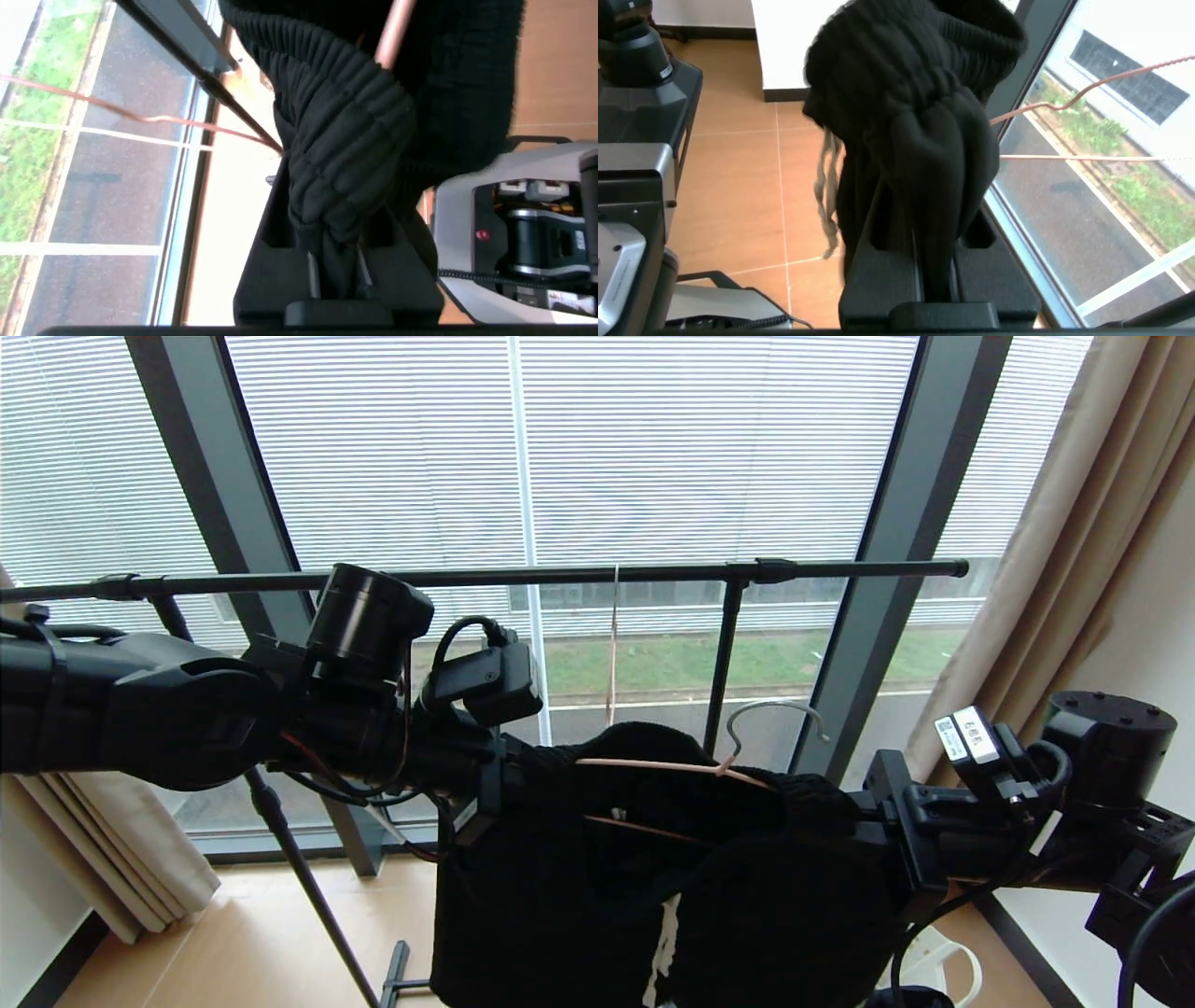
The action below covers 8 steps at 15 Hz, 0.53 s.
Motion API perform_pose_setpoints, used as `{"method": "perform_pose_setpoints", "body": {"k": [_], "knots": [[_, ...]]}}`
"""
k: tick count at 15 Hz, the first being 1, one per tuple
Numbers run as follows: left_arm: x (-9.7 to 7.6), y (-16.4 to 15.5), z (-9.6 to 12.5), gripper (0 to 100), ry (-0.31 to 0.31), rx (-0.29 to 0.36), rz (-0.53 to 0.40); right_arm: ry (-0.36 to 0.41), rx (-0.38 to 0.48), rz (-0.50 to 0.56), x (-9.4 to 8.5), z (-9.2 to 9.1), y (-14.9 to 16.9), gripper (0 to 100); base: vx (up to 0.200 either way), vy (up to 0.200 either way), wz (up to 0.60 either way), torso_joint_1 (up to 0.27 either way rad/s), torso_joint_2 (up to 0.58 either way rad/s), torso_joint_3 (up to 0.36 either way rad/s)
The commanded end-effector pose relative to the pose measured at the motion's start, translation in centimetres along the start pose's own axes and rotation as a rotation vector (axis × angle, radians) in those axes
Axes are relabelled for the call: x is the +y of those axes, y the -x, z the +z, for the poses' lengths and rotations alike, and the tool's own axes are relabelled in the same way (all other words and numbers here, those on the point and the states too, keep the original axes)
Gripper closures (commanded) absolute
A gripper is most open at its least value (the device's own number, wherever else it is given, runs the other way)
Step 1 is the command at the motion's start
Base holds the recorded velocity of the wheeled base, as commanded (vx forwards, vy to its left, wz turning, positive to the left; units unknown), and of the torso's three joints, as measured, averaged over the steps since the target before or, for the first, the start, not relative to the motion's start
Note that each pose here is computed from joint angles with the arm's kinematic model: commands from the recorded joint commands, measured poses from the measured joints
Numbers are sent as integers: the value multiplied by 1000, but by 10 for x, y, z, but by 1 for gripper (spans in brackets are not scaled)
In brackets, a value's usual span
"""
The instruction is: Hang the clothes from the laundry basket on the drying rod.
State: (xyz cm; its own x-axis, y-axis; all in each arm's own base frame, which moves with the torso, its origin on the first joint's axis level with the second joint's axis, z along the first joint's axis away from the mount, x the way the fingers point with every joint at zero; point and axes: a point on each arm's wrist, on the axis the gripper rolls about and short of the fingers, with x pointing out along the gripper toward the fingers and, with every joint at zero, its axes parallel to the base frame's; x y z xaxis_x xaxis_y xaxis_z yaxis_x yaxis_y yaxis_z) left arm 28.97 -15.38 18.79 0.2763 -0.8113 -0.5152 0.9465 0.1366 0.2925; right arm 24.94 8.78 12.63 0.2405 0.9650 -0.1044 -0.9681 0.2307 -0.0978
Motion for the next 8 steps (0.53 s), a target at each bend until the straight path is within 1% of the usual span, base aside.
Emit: {"method": "perform_pose_setpoints", "body": {"k": [1,4,8], "knots": [[-1,1,0,100,-1,-3,2,-6,3,2,0,-1,-1,100,0,0,0,0,0,0],[-7,9,3,100,-8,-8,9,-8,2,-5,-2,-1,0,100,0,0,0,0,0,0],[-9,12,4,100,-6,-9,11,-18,7,-8,-2,-3,1,100,0,0,0,0,0,0]]}}
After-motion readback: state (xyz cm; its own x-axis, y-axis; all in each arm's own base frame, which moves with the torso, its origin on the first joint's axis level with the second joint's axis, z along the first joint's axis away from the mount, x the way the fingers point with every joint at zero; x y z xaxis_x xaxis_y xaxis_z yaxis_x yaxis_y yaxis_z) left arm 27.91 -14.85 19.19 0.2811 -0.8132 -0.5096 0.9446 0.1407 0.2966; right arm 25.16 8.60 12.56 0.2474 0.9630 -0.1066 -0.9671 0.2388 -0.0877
